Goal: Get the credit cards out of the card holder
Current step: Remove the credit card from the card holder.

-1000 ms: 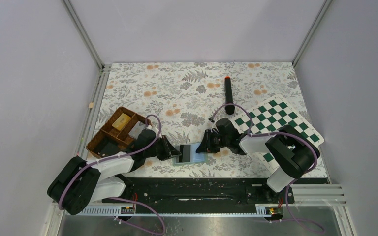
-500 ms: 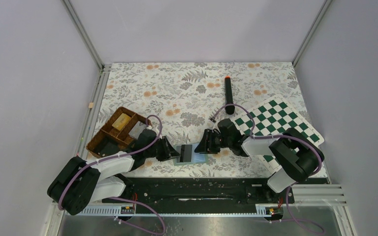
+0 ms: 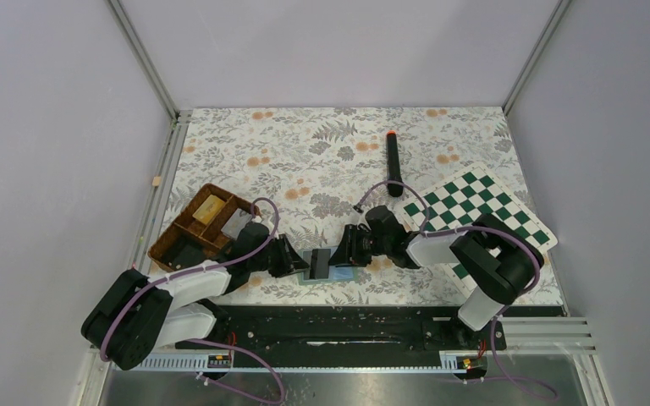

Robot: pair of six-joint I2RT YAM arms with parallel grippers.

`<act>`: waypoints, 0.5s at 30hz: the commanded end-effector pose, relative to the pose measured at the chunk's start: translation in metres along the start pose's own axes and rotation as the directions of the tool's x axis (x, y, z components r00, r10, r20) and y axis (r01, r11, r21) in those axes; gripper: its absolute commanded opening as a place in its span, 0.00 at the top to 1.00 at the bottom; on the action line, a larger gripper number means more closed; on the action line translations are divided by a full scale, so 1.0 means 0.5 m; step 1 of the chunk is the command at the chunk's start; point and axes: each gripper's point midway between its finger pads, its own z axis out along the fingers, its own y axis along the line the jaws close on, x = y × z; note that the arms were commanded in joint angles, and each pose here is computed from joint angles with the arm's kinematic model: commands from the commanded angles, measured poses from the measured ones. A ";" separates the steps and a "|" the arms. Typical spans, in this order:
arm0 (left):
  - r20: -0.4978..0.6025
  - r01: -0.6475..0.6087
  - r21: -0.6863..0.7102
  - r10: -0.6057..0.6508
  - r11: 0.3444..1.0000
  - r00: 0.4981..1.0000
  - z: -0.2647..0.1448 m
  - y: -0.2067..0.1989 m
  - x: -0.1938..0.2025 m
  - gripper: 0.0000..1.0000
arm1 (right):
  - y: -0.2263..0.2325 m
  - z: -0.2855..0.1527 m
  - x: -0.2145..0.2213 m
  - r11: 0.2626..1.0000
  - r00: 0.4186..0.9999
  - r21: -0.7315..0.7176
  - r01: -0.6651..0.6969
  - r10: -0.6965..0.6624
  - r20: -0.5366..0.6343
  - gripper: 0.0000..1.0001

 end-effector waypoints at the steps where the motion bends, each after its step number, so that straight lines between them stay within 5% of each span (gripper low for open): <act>1: 0.032 -0.028 0.046 0.026 0.999 0.999 -0.001 -0.033 -0.025 0.79 | -0.006 0.024 -0.005 1.000 1.000 0.002 -0.002 0.002 0.002 0.63; 8: 0.048 -0.035 0.061 0.032 0.998 0.998 -0.014 -0.050 -0.033 0.75 | -0.038 0.031 0.006 0.999 0.999 -0.003 -0.033 0.033 0.000 0.85; 15: 0.079 -0.068 0.086 0.062 0.994 0.995 -0.017 -0.072 -0.051 0.68 | -0.058 0.023 0.004 0.999 0.999 0.015 -0.035 0.035 0.005 0.89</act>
